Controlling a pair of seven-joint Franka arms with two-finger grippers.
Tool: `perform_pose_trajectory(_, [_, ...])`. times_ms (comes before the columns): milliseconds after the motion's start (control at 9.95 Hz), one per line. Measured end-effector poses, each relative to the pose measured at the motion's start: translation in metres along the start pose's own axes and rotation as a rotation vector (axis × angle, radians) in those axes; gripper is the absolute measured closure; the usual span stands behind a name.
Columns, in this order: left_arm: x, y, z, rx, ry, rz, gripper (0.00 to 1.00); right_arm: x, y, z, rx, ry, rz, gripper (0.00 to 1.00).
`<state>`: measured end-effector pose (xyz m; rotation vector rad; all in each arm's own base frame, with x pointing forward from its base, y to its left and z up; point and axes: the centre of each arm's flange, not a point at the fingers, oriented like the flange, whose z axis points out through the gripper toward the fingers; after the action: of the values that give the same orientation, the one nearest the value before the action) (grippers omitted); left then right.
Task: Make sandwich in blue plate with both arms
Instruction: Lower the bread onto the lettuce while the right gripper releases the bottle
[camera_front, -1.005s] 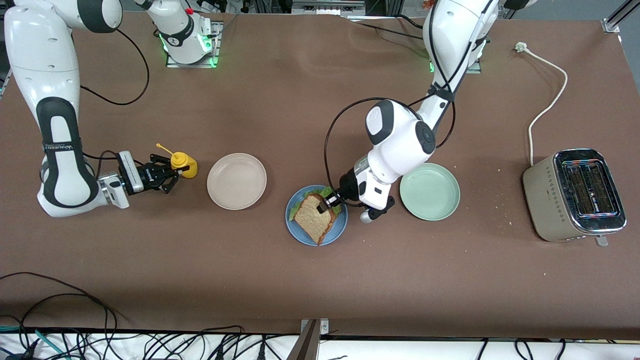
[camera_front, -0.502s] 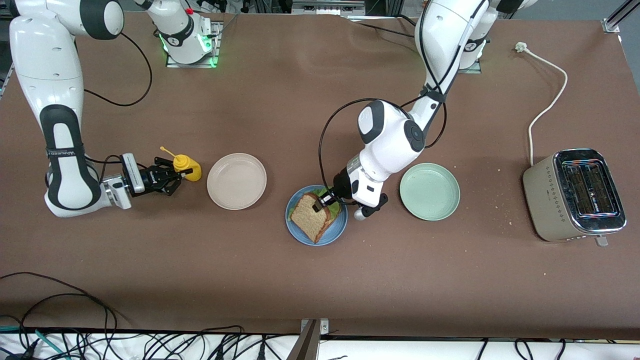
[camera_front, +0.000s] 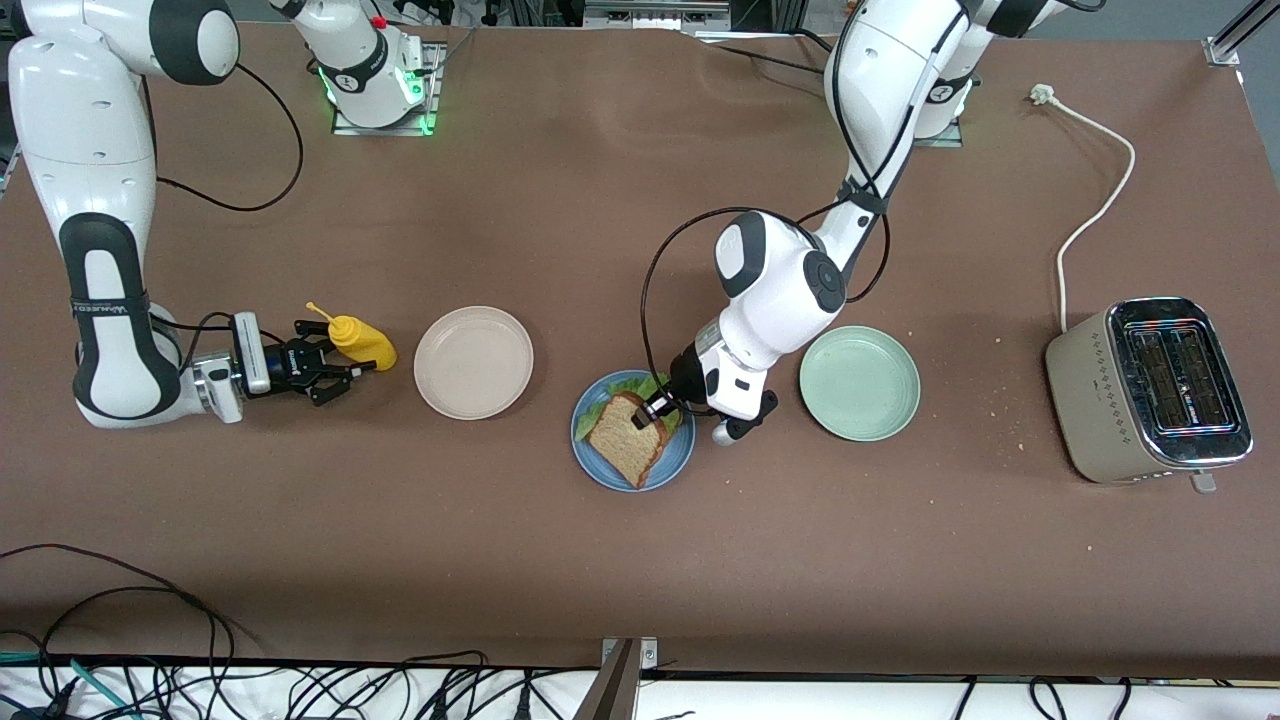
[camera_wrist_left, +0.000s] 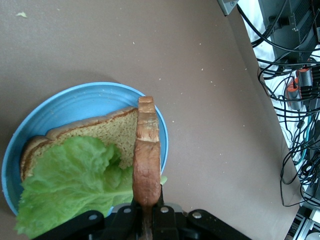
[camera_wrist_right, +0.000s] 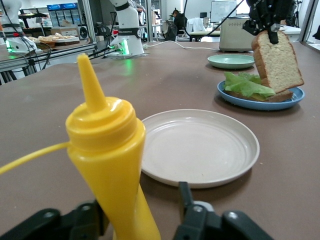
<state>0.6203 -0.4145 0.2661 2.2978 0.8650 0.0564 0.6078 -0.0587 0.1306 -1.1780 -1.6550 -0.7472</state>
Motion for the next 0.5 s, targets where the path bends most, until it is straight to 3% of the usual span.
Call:
perform_pose_trajectory(301, [0.0, -0.003, 0.003, 0.005, -0.001, -0.001, 0.91, -0.009, -0.006, -0.035, -0.073, -0.044, 0.08, 0.03])
perform_pose_trajectory(502, [-0.004, -0.005, 0.007, 0.011, -0.006, -0.003, 0.91, -0.024, -0.032, -0.08, -0.144, -0.079, 0.199, 0.0])
